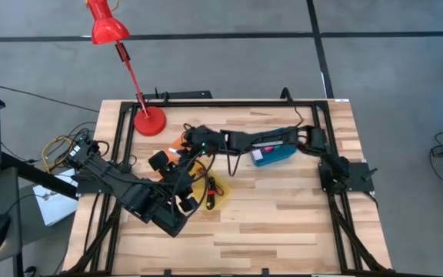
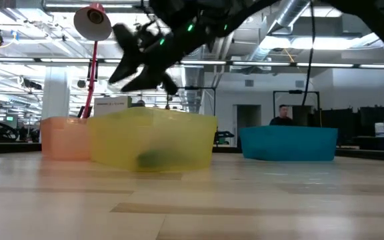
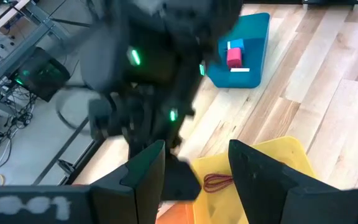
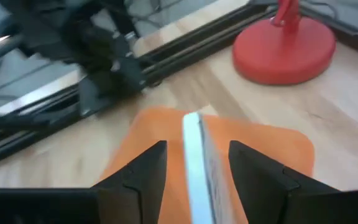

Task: Pick and place items into bin
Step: Return to Home Position

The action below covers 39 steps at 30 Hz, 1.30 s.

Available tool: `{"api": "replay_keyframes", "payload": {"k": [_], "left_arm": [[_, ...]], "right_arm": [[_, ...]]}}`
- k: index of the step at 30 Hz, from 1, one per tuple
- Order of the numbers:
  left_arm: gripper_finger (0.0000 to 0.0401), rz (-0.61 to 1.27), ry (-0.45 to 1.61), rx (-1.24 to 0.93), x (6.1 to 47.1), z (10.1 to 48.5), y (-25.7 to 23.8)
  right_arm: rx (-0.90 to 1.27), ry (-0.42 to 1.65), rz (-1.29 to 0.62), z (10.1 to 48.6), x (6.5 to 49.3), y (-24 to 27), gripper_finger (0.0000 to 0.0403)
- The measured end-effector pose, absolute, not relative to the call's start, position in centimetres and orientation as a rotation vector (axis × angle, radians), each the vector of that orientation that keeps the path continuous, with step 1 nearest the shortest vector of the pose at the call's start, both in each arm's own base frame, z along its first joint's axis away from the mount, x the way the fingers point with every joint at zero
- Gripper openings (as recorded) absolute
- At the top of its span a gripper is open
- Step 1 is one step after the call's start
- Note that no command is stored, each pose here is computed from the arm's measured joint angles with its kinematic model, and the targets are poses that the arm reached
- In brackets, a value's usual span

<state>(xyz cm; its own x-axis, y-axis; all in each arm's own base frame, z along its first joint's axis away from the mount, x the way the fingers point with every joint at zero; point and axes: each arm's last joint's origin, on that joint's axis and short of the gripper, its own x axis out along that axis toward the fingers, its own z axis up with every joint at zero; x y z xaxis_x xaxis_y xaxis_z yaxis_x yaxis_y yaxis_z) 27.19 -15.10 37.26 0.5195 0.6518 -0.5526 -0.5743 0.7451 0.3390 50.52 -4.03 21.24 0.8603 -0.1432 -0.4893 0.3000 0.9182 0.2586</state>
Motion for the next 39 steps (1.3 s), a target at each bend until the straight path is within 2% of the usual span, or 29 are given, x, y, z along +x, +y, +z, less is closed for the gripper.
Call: {"api": "replay_keyframes", "payload": {"k": [3,6,10,15,18,24,26,30,34,39], "left_arm": [[0.0169,0.738,0.711,0.119,27.2,37.3,-15.1],[0.0169,0.74,0.709,0.116,27.2,37.3,-15.1],[0.0169,0.746,0.703,0.101,27.2,37.3,-15.1],[0.0169,0.745,0.704,0.1,27.2,37.3,-15.1],[0.0169,0.745,0.705,0.099,27.2,37.3,-15.1],[0.0169,0.746,0.703,0.1,27.2,37.3,-15.1],[0.0169,0.745,0.703,0.102,27.2,37.3,-15.1],[0.0169,0.728,0.711,0.114,27.0,37.4,-15.2],[0.0169,0.69,0.669,0.088,25.2,39.1,-15.1],[0.0169,0.654,0.477,0.071,21.0,42.6,-14.5]], "right_arm": [[0.35,0.505,-0.165,23.6,49.5,-3.7,0.017],[0.322,0.519,-0.173,24.4,49.1,-2.6,0.0166],[0.222,0.551,-0.355,22.8,49.2,-1.7,0.0152],[0.172,0.666,-0.461,19.2,49.4,-2.3,0.0118],[0.191,0.685,-0.475,17.5,49.7,-2.8,0.0093],[0.178,0.685,-0.465,17.8,49.7,-2.9,0.0056],[0.177,0.676,-0.417,19.2,49.4,-2.7,0.0049],[0.152,0.649,-0.268,25.1,47.4,-1.4,0.0038],[0.074,0.691,-0.203,30.9,43.2,0.8,0.003],[0.001,0.679,-0.115,37.6,36.4,4.6,0.0023]]}}
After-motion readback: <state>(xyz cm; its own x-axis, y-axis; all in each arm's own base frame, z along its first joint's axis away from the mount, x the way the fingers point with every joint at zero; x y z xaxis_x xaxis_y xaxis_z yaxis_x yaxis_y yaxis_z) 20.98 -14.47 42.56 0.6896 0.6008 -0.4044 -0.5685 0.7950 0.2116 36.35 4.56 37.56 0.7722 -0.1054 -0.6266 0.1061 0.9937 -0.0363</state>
